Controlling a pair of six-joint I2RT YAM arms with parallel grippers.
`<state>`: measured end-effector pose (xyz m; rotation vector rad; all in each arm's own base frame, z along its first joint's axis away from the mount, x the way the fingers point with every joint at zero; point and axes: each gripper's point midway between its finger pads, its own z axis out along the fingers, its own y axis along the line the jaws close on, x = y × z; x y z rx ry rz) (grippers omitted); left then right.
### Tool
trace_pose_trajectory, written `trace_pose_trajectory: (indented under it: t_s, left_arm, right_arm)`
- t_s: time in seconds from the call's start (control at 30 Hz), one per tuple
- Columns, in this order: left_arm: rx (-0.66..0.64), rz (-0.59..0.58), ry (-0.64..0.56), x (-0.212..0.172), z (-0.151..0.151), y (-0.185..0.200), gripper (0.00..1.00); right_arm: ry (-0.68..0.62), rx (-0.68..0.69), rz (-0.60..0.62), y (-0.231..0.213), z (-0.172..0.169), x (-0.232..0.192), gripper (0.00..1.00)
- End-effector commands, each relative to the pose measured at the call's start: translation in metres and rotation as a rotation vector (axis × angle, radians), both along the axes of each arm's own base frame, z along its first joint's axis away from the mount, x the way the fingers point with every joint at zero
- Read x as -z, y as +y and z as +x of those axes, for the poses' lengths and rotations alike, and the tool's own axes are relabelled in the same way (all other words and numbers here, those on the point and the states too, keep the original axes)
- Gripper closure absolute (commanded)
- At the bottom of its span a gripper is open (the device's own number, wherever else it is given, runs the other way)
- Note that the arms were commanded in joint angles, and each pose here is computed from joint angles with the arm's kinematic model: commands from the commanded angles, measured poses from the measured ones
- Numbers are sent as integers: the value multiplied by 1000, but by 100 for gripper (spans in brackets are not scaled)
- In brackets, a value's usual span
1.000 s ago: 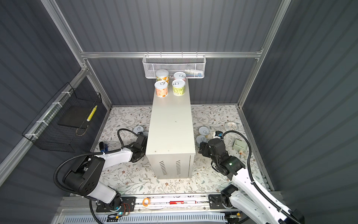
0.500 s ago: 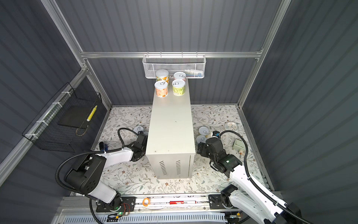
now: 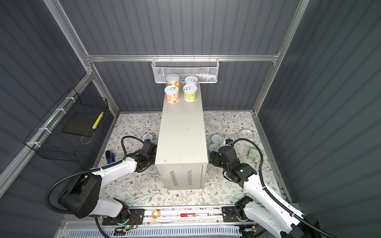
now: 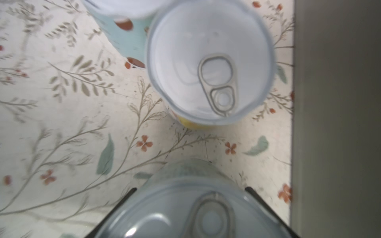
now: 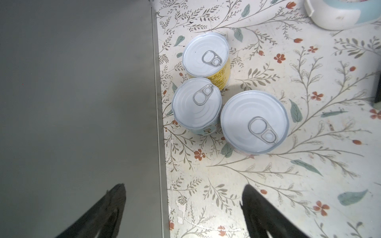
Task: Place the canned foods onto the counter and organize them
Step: 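Close the left gripper on the blue-labelled can and lift it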
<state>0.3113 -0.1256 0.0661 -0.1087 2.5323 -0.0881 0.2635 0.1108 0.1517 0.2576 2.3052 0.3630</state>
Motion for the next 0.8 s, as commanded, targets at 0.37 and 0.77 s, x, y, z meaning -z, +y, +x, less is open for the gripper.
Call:
trace_pose_trajectory:
  t_s: [0.37,0.77]
  left_arm:
    - [112,216,-109,-184,-3,29,100]
    - [149,205,-403,-336,31,16,100]
  right_arm:
    - [-44,26,-30,-11,2,-13,10]
    - [-68,31,-36,-16,1,-26,10]
